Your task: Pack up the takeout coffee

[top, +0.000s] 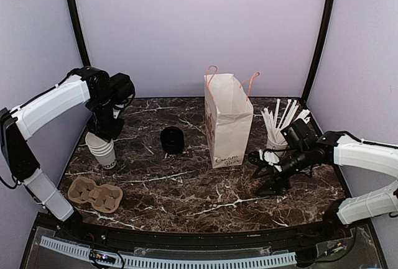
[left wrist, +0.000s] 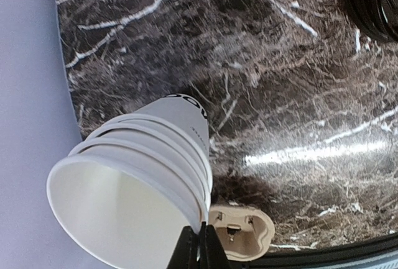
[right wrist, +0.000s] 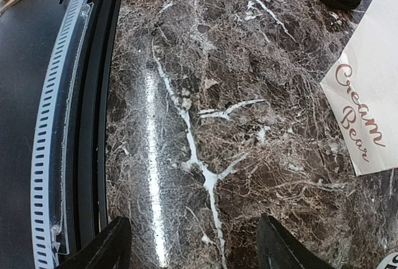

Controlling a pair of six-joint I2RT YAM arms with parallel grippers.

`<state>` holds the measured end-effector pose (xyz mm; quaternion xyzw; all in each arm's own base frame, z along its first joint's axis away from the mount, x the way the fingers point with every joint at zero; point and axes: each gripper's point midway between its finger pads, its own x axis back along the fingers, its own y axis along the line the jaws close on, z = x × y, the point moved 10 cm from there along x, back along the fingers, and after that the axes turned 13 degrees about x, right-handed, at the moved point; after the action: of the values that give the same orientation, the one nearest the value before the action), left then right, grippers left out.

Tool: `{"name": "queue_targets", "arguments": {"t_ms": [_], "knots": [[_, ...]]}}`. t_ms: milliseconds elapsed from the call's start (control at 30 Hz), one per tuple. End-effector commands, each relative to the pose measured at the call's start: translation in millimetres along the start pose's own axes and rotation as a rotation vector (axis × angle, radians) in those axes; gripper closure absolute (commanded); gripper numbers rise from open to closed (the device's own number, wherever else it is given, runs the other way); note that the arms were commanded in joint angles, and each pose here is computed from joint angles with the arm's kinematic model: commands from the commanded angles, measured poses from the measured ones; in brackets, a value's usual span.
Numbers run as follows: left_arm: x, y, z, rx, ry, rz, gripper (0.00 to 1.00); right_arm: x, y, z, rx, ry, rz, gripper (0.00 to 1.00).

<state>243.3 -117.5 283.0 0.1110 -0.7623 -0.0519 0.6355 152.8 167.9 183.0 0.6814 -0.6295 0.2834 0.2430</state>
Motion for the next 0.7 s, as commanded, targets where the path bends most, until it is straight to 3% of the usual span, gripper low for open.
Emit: {"name": "queue_targets", "arguments": {"t_ms": [0,100,167,233,300,400,467,533,600,667], "knots": [[9,-1,-26,-0.084,-0.117,-0.149,1.00,3,-1,-1,0.017,-0.014,0.030,0.30],[7,-15,-44,-0.122,-0.130,-0.109,1.00,5,-2,0,0.011,-0.014,0.042,0.30],[14,-27,-54,-0.146,-0.167,0.003,1.00,7,-3,1,0.005,-0.018,0.046,0.30],[15,-32,-68,-0.160,-0.227,-0.020,1.00,8,-4,1,0.001,-0.020,0.052,0.30],[22,-28,-81,-0.140,-0.272,-0.076,1.00,9,-5,2,-0.003,-0.020,0.057,0.30],[37,-22,-103,-0.075,-0.350,0.114,1.00,9,-8,3,-0.013,-0.012,0.078,0.29],[37,-17,-115,-0.049,-0.411,0.051,1.00,10,-9,4,-0.017,-0.008,0.084,0.30],[33,-23,-124,-0.072,-0.372,0.021,1.00,11,-9,5,-0.022,-0.011,0.088,0.29],[32,-36,-126,-0.100,-0.333,0.186,1.00,12,-10,5,-0.024,-0.013,0.093,0.29],[26,-41,-130,-0.087,-0.331,0.175,1.00,13,-11,6,-0.027,-0.013,0.097,0.29]]}}
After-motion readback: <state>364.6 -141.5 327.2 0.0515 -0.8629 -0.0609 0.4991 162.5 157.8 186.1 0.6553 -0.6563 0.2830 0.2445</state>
